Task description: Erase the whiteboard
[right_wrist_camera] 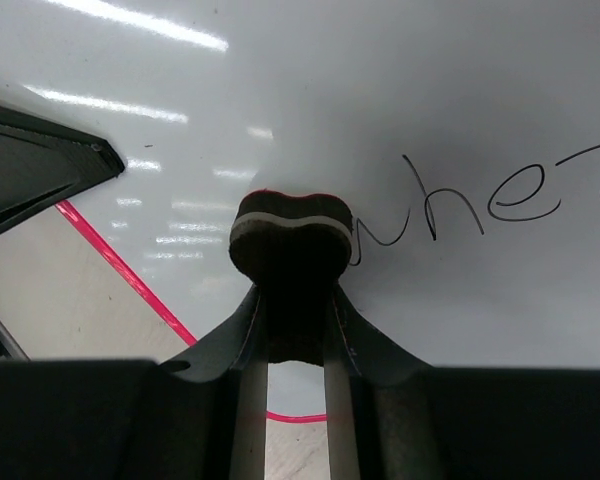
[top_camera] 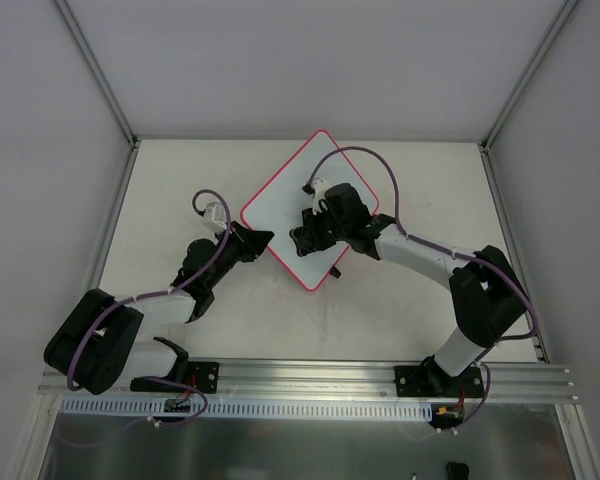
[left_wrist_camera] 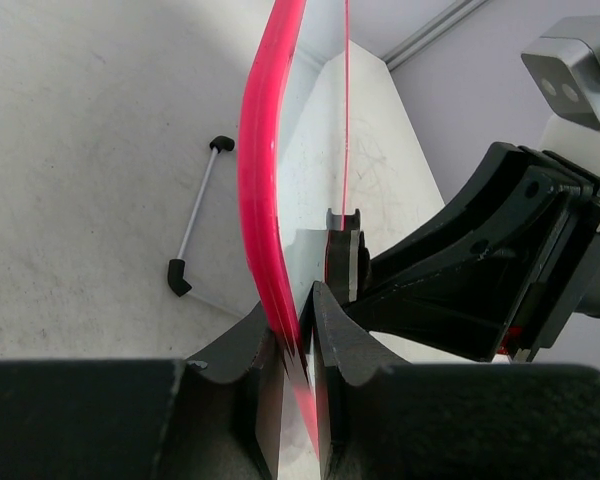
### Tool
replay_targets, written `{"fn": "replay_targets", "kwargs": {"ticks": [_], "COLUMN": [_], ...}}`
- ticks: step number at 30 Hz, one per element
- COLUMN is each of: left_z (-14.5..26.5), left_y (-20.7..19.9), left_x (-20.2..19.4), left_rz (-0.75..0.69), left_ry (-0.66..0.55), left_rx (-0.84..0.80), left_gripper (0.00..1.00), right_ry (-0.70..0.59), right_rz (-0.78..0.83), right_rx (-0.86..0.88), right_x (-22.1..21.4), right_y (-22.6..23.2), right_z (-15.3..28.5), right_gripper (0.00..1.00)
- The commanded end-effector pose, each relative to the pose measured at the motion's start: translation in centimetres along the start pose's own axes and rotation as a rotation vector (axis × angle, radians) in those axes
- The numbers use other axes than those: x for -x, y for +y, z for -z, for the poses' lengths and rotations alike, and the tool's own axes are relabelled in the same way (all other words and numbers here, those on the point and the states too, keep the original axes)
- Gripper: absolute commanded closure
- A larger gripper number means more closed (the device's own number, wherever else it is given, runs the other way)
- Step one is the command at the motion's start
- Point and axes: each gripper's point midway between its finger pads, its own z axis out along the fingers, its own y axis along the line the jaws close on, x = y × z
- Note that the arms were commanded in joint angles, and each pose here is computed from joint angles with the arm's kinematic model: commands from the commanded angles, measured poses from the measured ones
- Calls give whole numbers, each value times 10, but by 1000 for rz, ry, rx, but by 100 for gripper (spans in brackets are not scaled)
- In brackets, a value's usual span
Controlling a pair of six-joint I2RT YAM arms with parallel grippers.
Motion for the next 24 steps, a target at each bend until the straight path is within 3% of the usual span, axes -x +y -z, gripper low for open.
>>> {"fn": "replay_targets", "kwargs": {"ticks": [1, 14, 24], "left_z": [-4, -6, -6], "left_y": [-6, -9, -10], "left_x": [2, -1, -1], "left_rz": [-72, -80, -80], "left_ry": [0, 20, 22], "left_rx": [-29, -52, -56], "left_gripper": [100, 100, 100], "right_ry": [-122, -167, -116], "right_rz": [-25, -166, -192], "right_rx": [-54, -113, -224], "right_x": [44, 78, 89], "right_y": [-22, -87, -146], "right_z": [-12, -5, -9], "right_gripper": [100, 100, 100]}}
